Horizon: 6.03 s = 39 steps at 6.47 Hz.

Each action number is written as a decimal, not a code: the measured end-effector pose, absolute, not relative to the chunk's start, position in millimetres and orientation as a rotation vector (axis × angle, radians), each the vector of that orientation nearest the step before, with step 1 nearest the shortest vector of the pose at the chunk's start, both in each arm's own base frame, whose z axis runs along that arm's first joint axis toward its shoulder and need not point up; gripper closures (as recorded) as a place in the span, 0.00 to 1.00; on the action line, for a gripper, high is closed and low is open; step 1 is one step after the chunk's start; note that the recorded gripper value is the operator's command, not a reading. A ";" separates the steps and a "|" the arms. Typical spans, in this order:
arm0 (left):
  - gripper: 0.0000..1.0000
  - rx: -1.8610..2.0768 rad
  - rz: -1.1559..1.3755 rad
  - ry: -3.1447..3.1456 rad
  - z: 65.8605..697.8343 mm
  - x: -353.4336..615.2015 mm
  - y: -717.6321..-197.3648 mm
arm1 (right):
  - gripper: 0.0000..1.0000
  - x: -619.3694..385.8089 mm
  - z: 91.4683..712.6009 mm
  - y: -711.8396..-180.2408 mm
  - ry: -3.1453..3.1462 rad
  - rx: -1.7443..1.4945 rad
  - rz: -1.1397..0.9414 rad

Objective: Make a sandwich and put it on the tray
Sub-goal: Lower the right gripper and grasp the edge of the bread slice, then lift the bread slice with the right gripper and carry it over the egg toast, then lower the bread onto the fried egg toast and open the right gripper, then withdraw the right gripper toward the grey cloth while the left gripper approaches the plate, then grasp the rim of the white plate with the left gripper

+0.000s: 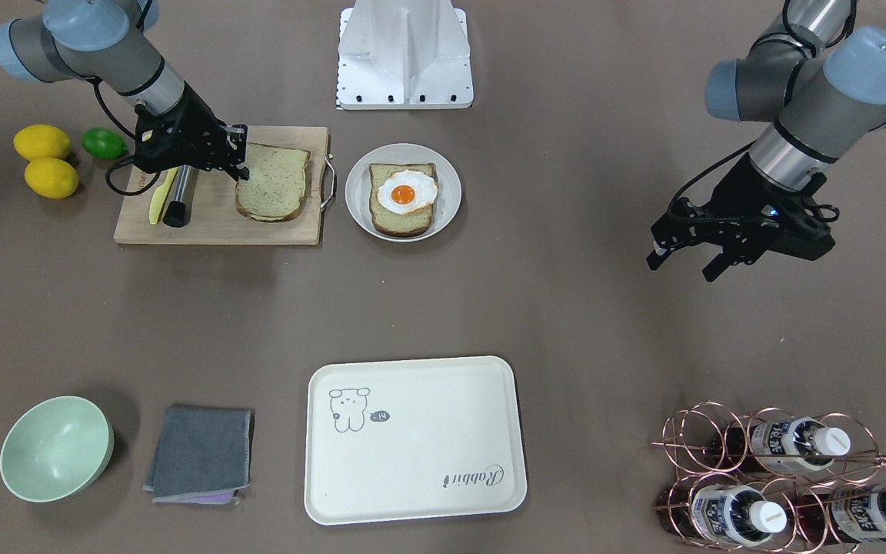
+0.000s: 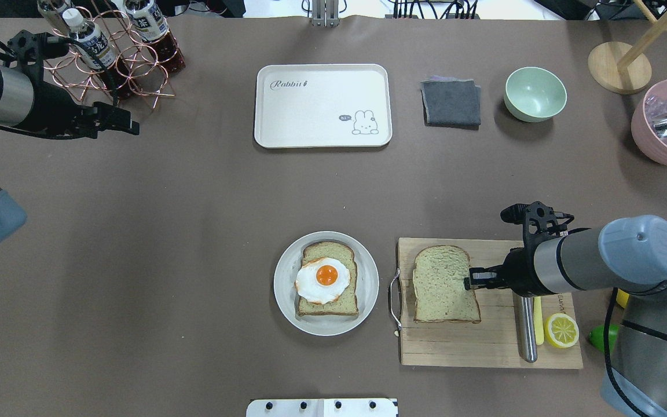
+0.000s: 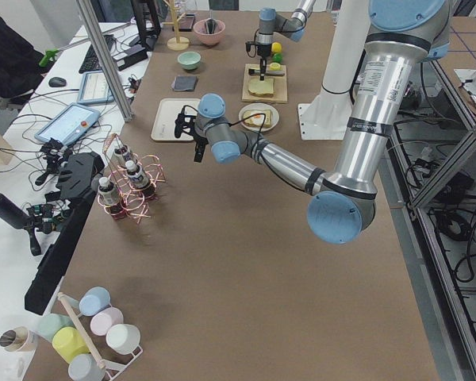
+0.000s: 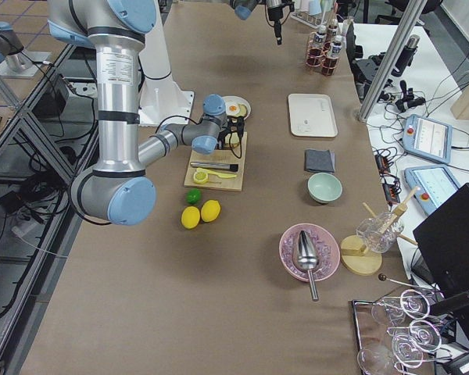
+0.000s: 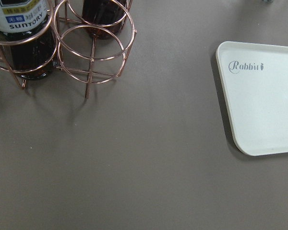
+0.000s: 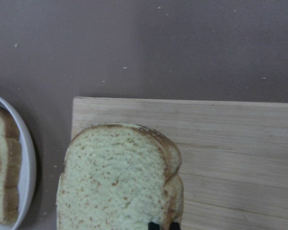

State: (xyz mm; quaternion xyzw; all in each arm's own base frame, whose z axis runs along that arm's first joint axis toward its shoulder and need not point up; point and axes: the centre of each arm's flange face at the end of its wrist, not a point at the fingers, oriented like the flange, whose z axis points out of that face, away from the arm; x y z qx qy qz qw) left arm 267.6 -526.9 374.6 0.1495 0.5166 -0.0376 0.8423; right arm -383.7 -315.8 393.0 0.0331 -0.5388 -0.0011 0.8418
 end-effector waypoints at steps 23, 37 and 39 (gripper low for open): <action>0.02 0.253 -0.193 1.165 324.0 341.9 -507.9 | 0.01 -400.0 241.8 -439.6 -1.247 0.008 0.143; 0.53 0.253 -0.226 1.176 295.9 554.3 -309.5 | 0.01 -247.9 314.0 -538.4 -1.175 0.031 0.124; 0.53 0.247 -0.214 1.173 299.0 560.2 -297.2 | 0.01 -247.0 313.8 -538.5 -1.175 0.032 0.125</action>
